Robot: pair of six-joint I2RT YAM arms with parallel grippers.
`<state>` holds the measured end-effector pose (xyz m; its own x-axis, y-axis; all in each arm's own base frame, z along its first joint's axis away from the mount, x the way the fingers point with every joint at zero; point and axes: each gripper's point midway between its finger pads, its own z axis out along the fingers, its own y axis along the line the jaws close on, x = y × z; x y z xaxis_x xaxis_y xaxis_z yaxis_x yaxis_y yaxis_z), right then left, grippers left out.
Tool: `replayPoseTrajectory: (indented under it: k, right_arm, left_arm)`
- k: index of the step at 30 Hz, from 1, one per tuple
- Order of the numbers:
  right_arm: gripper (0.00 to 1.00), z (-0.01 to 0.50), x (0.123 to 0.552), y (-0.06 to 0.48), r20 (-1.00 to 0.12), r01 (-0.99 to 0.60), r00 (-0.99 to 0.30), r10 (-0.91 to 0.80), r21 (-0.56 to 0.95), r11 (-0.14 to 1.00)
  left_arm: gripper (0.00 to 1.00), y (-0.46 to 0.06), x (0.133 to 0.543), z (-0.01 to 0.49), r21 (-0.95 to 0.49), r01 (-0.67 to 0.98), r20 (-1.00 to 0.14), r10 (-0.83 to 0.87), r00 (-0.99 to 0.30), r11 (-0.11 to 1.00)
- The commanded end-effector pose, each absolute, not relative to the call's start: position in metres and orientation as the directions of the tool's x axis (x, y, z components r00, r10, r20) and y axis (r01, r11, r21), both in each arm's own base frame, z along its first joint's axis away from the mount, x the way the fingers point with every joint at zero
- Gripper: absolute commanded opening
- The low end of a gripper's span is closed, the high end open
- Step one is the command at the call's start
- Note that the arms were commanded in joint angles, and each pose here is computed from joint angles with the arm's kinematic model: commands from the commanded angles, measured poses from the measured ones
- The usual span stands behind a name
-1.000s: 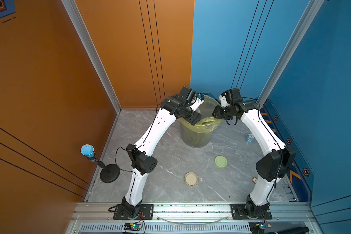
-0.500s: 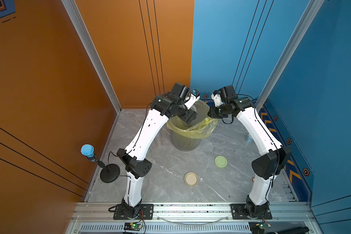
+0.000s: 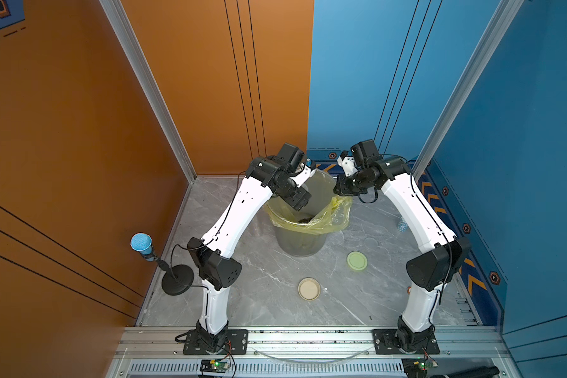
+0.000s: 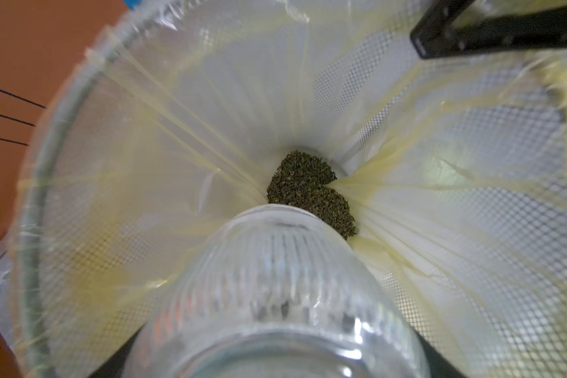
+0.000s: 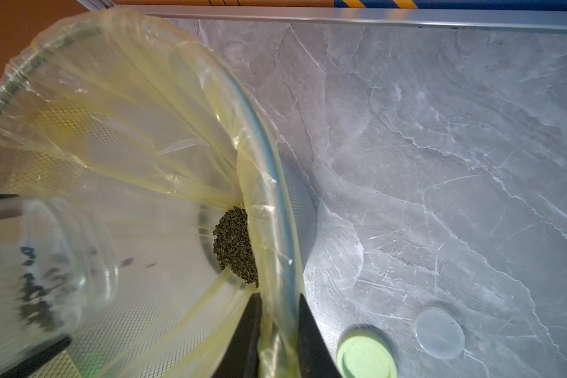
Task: Empty moldy tea leaves from jars
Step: Pour the moldy tea leaves from the jar into the trash bin.
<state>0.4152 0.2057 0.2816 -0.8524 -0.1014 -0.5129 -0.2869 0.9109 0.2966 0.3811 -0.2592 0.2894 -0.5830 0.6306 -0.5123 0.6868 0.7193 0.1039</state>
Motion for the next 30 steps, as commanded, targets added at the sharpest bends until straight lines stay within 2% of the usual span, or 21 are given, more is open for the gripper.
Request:
replayPoseTrajectory:
  k: [1, 8, 10, 11, 14, 16, 19, 22, 23, 27, 30]
  right_arm:
    - [0.20, 0.302, 0.400, 0.204, -0.540, -0.324, -0.831, -0.132, 0.277, 0.905]
    - [0.22, 0.299, 0.399, 0.205, -0.535, -0.324, -0.834, -0.134, 0.279, 0.904]
    - [0.27, 0.298, 0.400, 0.205, -0.536, -0.325, -0.834, -0.134, 0.280, 0.903]
    - [0.32, 0.297, 0.400, 0.205, -0.537, -0.324, -0.834, -0.131, 0.282, 0.903]
    - [0.54, 0.296, 0.403, 0.205, -0.535, -0.315, -0.837, -0.116, 0.297, 0.901]
    - [0.68, 0.299, 0.404, 0.204, -0.541, -0.313, -0.834, -0.108, 0.303, 0.900]
    - [0.80, 0.304, 0.406, 0.201, -0.557, -0.302, -0.826, -0.086, 0.309, 0.902]
    - [0.92, 0.314, 0.409, 0.198, -0.582, -0.292, -0.811, -0.058, 0.317, 0.902]
    - [1.00, 0.317, 0.409, 0.197, -0.590, -0.290, -0.806, -0.049, 0.322, 0.901]
    - [1.00, 0.337, 0.409, 0.188, -0.634, -0.281, -0.773, 0.006, 0.351, 0.893]
    - [1.00, 0.353, 0.407, 0.181, -0.662, -0.277, -0.748, 0.050, 0.379, 0.883]
  left_arm:
    - [0.44, -0.250, 0.373, 0.307, 0.162, 0.665, -0.516, 0.637, -0.573, 0.729]
    - [0.43, -0.246, 0.373, 0.312, 0.242, 0.646, -0.494, 0.665, -0.559, 0.724]
    - [0.43, -0.248, 0.375, 0.318, 0.246, 0.642, -0.512, 0.660, -0.550, 0.726]
    - [0.43, -0.250, 0.377, 0.315, 0.247, 0.645, -0.508, 0.663, -0.549, 0.723]
    - [0.42, -0.249, 0.387, 0.297, 0.279, 0.647, -0.459, 0.691, -0.559, 0.709]
    - [0.42, -0.253, 0.384, 0.305, 0.280, 0.644, -0.480, 0.685, -0.548, 0.712]
    - [0.42, -0.260, 0.378, 0.334, 0.291, 0.639, -0.547, 0.672, -0.499, 0.712]
    - [0.42, -0.253, 0.391, 0.322, 0.274, 0.634, -0.538, 0.662, -0.523, 0.723]
    - [0.41, -0.250, 0.393, 0.322, 0.280, 0.624, -0.534, 0.659, -0.531, 0.730]
    - [0.41, -0.270, 0.372, 0.361, 0.259, 0.651, -0.633, 0.634, -0.444, 0.714]
    - [0.42, -0.264, 0.382, 0.357, 0.232, 0.645, -0.639, 0.615, -0.463, 0.728]
